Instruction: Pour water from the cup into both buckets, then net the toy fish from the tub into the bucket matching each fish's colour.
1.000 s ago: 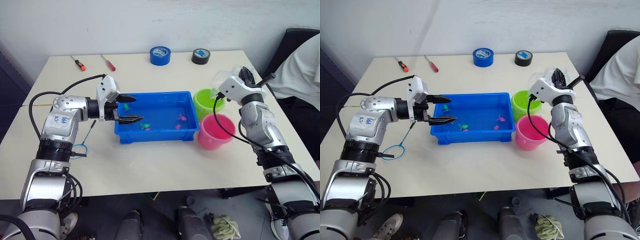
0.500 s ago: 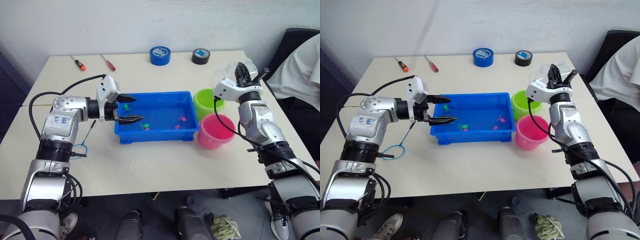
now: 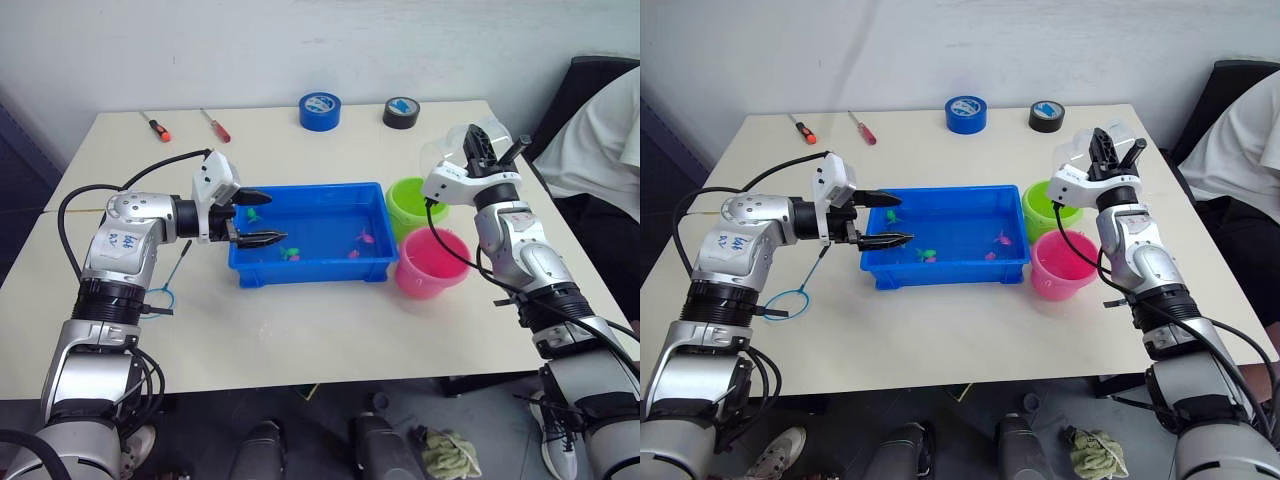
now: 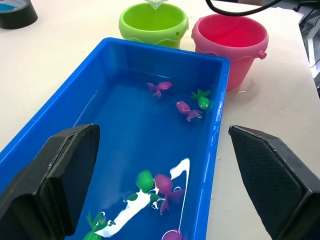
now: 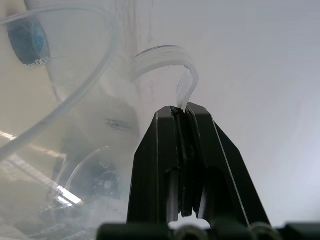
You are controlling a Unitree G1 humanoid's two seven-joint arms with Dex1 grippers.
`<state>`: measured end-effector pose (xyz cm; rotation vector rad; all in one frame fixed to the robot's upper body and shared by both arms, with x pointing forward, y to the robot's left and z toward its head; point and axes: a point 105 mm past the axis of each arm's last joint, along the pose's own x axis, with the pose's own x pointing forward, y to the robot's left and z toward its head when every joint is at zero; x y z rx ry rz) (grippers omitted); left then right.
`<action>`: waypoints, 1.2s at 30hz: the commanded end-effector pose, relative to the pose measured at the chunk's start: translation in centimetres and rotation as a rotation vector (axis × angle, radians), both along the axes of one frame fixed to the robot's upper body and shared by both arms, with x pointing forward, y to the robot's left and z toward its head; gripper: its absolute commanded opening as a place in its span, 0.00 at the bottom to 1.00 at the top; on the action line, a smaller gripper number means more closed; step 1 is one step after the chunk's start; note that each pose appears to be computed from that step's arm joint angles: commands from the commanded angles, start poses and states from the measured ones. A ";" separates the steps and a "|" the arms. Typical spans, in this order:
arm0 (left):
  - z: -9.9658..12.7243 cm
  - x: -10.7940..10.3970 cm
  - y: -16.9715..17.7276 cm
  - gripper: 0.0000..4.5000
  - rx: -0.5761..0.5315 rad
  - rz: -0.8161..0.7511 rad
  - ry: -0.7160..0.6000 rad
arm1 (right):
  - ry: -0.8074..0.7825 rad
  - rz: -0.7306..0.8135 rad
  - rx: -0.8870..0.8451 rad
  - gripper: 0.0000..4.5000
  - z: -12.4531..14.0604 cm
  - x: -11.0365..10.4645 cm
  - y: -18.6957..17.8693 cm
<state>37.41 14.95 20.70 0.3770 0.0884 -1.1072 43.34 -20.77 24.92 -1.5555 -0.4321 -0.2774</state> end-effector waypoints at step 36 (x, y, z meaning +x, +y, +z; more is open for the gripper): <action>3.2 -1.1 -2.5 1.00 -0.125 -0.161 -0.025 | 0.025 -0.098 1.956 0.01 -11.6 -8.0 -10.4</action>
